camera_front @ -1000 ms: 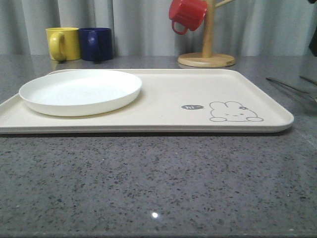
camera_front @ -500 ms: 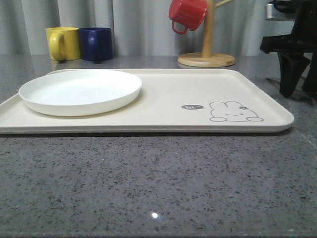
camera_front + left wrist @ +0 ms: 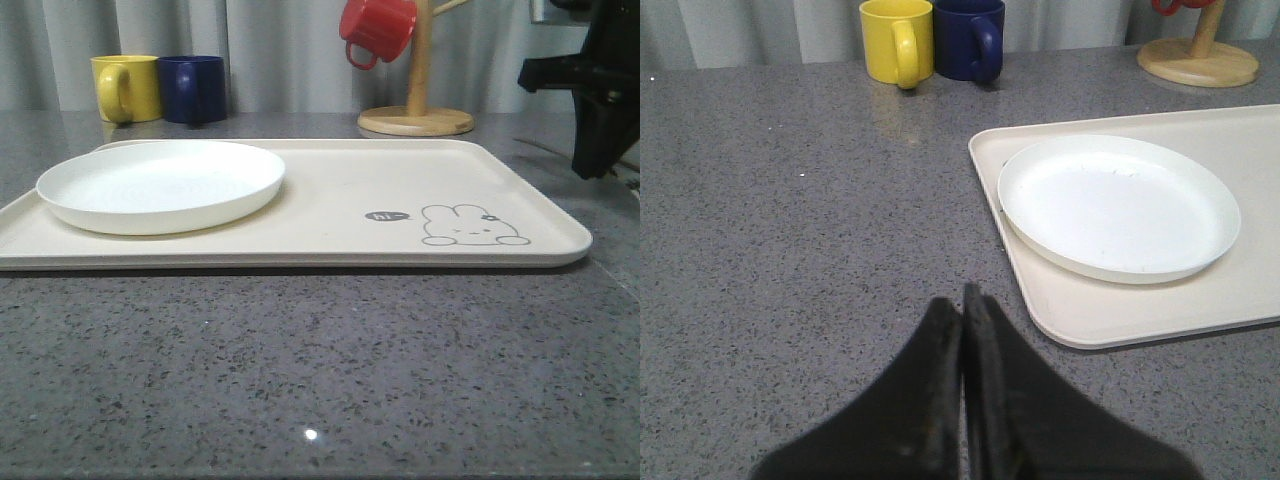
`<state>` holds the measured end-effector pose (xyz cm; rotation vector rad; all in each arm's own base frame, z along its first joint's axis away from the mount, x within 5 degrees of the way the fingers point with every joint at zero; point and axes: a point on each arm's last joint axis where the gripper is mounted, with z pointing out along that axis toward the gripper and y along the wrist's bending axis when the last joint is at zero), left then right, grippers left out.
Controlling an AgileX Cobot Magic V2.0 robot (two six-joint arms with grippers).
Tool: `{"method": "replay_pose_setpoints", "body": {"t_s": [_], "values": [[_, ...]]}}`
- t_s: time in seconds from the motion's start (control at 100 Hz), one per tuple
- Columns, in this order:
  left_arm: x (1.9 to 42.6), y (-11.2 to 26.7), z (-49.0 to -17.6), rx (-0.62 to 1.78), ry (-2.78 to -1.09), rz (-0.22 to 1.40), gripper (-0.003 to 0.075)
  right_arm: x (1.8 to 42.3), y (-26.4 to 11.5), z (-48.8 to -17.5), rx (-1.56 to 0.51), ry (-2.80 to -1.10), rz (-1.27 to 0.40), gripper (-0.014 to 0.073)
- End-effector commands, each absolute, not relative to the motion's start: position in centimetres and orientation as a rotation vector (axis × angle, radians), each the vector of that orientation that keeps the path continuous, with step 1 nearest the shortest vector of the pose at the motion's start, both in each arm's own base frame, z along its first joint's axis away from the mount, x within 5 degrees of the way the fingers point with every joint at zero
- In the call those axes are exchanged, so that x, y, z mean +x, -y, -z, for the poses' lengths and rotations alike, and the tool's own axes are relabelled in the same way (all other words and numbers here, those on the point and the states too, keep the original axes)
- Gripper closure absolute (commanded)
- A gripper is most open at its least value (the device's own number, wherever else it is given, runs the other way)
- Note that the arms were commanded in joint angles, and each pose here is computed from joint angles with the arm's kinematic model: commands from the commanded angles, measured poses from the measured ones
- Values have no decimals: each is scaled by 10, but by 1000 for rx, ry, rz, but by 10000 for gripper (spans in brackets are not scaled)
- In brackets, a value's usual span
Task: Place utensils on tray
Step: 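Grasp the silver fork on the table with the right gripper, then lower the fork onto the tray beside the plate and open the right gripper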
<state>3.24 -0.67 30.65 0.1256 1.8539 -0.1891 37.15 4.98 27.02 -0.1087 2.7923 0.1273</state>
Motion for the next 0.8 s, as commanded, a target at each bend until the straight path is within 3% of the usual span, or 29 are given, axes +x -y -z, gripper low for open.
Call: {"method": "replay_pose_setpoints", "body": {"t_s": [0.0,0.29,0.55,0.79], "values": [[34,7,-320,117,-1771,207,739,363,-61,-317,-185,-2634,-141,654],[34,7,-320,117,-1771,207,739,345,-142,-341,-443,-2612,-235,654],[34,7,-320,117,-1771,207,739,345,-206,-329,-298,-2653,-371,654],[34,7,-320,117,-1771,207,739,358,-220,-310,13,-2703,-452,654]]}}
